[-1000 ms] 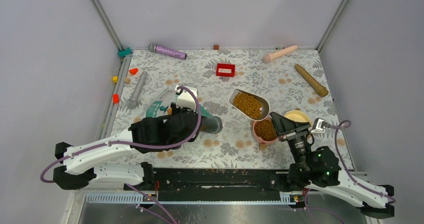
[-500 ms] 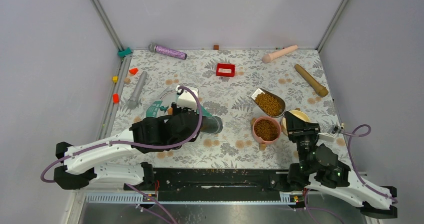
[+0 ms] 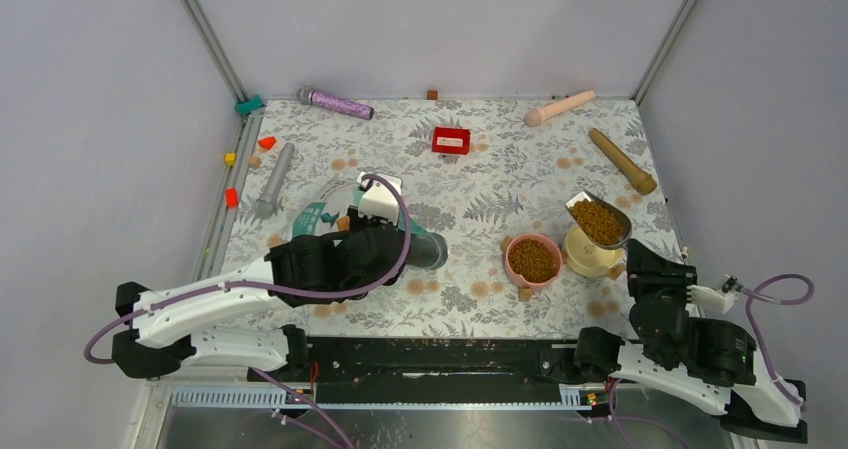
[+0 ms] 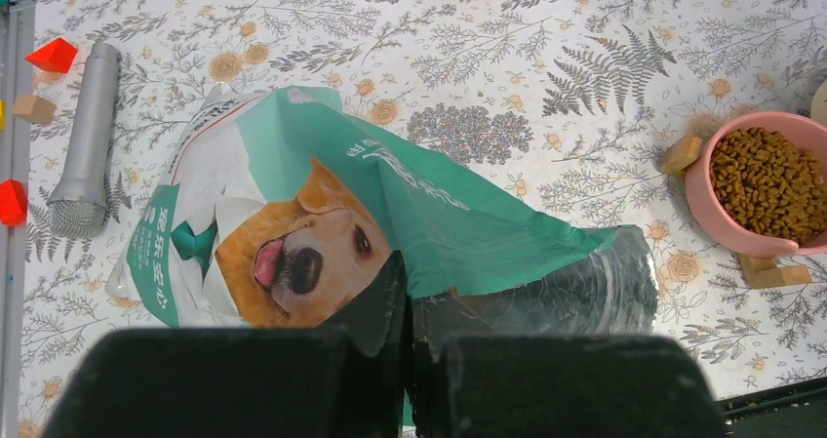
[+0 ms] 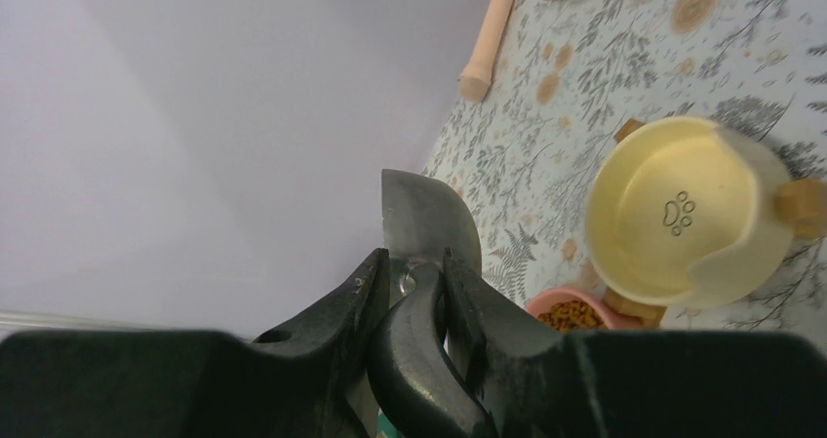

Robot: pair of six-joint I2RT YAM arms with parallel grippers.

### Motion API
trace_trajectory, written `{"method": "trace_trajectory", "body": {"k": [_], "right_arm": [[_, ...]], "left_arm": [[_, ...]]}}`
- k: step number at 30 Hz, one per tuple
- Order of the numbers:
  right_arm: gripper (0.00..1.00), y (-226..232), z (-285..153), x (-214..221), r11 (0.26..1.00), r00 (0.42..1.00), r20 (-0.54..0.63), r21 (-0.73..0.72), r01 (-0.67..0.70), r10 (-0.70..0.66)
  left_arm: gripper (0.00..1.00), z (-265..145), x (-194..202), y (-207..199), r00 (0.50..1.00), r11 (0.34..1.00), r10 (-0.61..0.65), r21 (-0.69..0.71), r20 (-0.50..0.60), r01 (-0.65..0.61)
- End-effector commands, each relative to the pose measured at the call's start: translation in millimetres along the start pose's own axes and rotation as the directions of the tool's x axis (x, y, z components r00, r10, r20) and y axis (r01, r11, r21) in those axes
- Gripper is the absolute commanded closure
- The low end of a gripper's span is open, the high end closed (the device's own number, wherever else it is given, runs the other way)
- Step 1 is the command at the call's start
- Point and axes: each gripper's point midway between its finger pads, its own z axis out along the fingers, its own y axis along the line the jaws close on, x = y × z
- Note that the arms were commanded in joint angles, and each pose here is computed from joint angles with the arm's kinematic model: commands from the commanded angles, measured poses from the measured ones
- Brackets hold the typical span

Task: Serve the pet food

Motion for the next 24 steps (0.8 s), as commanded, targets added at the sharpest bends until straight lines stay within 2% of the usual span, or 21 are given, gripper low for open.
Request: {"method": "trace_trajectory", "body": {"k": [1, 5, 14, 24], "right_arm": [[1.0, -30, -2, -73, 0.972, 0.962, 0.139, -0.046, -0.23, 0.234], [1.0, -36, -4, -85, 0.978, 0.967, 0.142, -0.043, -0.206, 0.21], [1.0, -46, -5, -78, 0.993, 0.988, 0.102, -0.012, -0.118, 0.118], [1.0, -25, -3, -61, 0.999, 0.994, 0.096, 0.006, -0.047, 0.046]], "left_arm": [[1.0, -1, -35, -4, 0.987, 0.992, -0.123, -0.003, 0.103, 0.124], [1.0, 2, -34, -3, 0.987, 0.992, -0.125, -0.01, 0.097, 0.126], [1.0, 7, -31, -6, 0.99, 0.993, -0.119, -0.012, 0.08, 0.121], [1.0, 8, -30, -8, 0.99, 0.992, -0.122, -0.008, 0.071, 0.123]]}}
